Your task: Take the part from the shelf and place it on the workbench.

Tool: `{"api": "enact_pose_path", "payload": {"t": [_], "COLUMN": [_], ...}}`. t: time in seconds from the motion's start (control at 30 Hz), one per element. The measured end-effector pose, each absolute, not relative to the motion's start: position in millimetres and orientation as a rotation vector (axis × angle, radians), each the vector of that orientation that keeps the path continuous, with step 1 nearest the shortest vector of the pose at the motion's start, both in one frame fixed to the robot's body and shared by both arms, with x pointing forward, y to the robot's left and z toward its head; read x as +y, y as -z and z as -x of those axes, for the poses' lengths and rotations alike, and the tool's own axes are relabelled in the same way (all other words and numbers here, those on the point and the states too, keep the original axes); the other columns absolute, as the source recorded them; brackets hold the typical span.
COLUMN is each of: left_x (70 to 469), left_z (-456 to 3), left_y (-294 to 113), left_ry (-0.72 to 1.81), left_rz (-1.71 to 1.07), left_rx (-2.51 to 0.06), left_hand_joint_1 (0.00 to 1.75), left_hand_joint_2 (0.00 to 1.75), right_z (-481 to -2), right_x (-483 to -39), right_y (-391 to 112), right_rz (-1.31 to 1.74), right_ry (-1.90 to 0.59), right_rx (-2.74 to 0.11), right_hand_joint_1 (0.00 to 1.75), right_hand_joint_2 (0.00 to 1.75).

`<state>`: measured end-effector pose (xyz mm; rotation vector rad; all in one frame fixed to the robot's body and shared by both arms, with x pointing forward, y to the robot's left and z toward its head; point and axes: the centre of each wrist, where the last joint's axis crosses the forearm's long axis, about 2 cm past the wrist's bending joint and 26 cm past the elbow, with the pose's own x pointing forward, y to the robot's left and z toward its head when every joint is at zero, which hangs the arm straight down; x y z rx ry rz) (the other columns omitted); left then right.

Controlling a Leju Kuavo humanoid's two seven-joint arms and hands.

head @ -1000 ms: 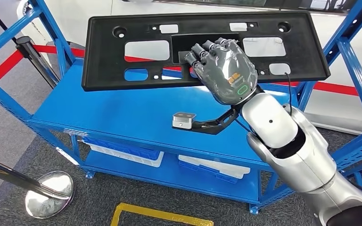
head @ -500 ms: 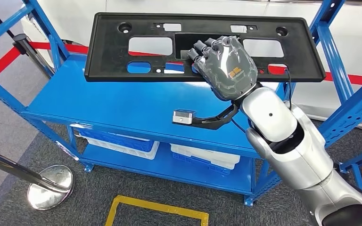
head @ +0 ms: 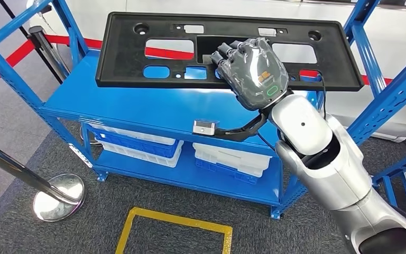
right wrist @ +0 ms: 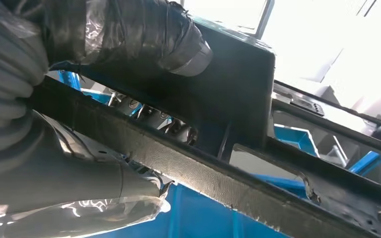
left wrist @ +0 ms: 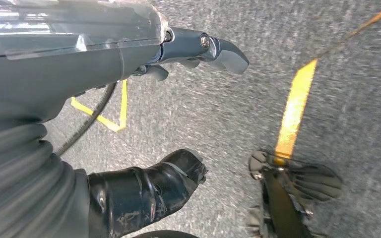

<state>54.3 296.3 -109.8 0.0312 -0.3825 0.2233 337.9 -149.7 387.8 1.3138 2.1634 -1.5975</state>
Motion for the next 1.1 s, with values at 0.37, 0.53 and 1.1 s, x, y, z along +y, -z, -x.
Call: {"api": "enact_pose_path", "payload": {"t": [0.37, 0.53, 1.1], "left_x": [293.0, 291.1, 291.2], "left_z": [-51.7, -52.7, -55.0], "left_y": [110.2, 110.0, 109.7], "left_ry": [-0.226, -0.231, -0.235], "left_rz": [-0.026, -0.02, -0.018], "left_rx": [-0.377, -0.38, -0.388], "left_hand_joint_1": [0.0, 0.0, 0.0], "left_hand_joint_2": [1.75, 1.75, 1.75], "right_z": [-337.2, -336.6, -336.6], "right_x": [-144.8, -142.4, -140.4], "right_y": [-389.6, -389.4, -390.8], "right_rz": [-1.293, -1.282, -1.278], "right_ry": [1.603, 1.606, 1.602], "right_rx": [2.191, 2.202, 2.211], "right_hand_joint_1": [1.75, 1.75, 1.75], "right_hand_joint_2": [1.75, 1.75, 1.75]}}
